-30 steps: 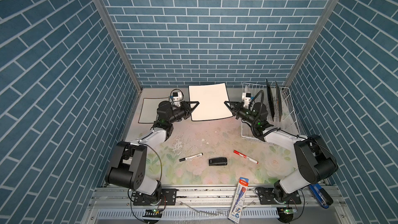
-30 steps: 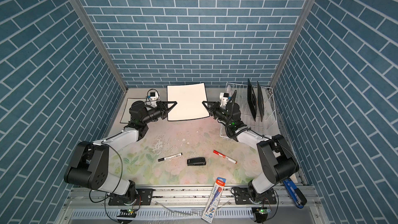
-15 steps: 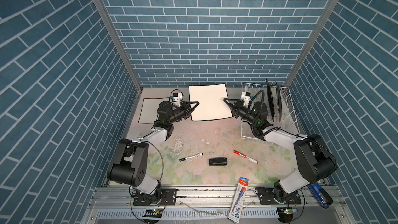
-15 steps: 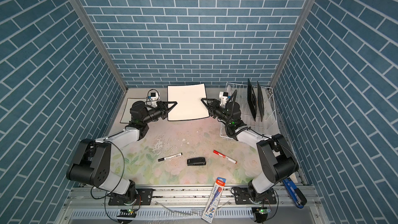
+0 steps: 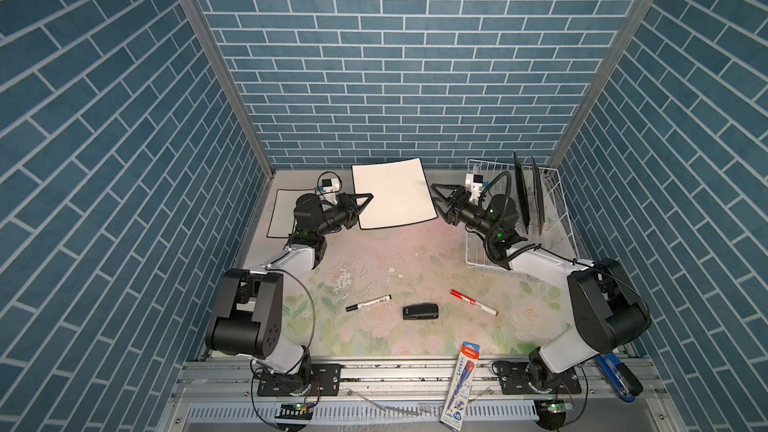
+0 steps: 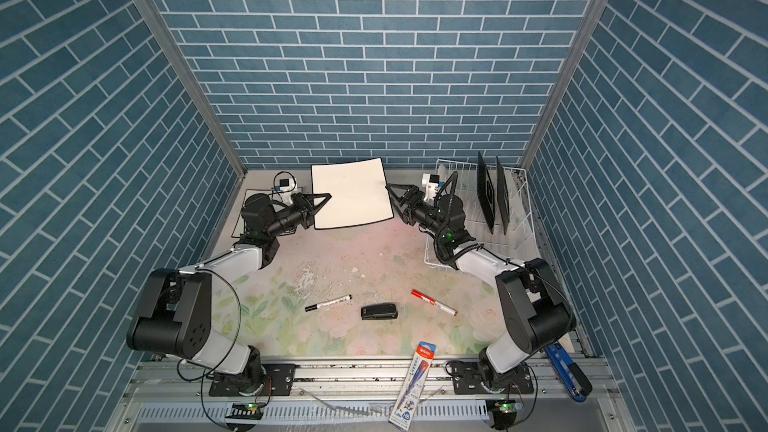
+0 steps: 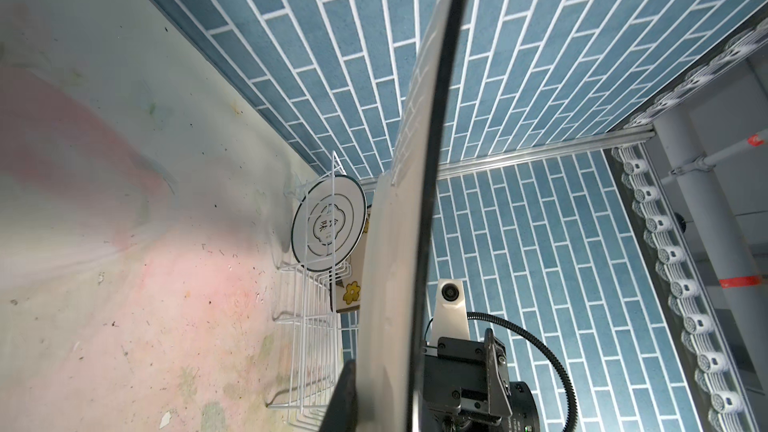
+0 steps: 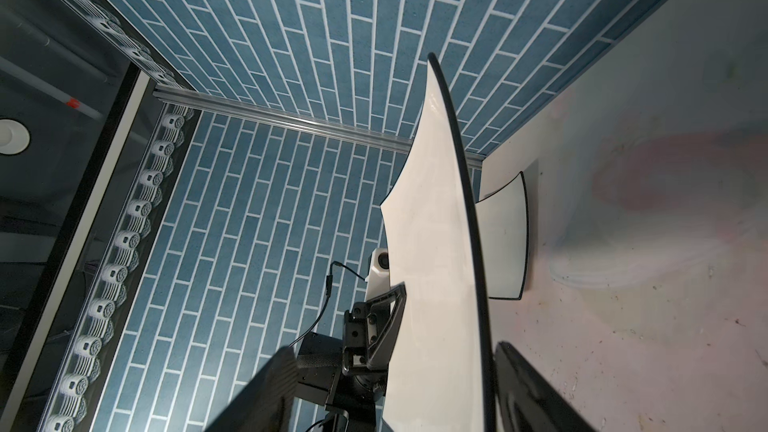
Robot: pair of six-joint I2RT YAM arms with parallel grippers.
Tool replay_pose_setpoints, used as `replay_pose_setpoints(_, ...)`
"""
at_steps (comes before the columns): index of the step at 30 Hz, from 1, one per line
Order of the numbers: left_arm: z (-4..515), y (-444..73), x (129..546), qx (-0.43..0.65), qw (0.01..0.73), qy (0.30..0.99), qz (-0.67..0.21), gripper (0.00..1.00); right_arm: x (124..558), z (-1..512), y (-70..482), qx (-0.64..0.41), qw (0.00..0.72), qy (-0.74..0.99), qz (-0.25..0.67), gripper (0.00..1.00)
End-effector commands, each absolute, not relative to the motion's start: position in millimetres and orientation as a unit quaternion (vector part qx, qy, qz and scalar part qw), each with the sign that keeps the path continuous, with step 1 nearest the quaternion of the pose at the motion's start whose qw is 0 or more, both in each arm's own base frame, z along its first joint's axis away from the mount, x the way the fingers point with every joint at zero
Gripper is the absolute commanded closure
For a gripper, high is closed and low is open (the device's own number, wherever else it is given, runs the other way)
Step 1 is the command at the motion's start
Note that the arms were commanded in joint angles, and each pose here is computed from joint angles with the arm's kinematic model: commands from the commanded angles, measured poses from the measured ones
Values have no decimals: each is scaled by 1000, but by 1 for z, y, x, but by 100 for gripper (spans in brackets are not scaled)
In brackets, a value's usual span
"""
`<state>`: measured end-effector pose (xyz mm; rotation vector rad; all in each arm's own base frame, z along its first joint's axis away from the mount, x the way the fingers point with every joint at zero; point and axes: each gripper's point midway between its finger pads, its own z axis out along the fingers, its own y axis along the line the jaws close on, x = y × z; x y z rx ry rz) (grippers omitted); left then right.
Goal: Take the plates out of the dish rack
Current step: 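Open the right gripper to release the plate while the left gripper pulls it away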
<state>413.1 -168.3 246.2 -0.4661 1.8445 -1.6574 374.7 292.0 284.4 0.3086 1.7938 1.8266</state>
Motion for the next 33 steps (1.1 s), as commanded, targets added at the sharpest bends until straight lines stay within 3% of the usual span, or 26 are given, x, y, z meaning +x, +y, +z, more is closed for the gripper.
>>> replay_pose_setpoints(1,307,-149,415,-138,385,641,-649,100,376,315,295,95,287,644,703,23)
replay_pose_setpoints(19,291,-76,415,-246,508,614,-552,100,375,322,289,89,303,654,687,20)
replay_pose_setpoints(33,260,3,407,-404,592,505,-480,100,378,327,297,68,292,655,694,20)
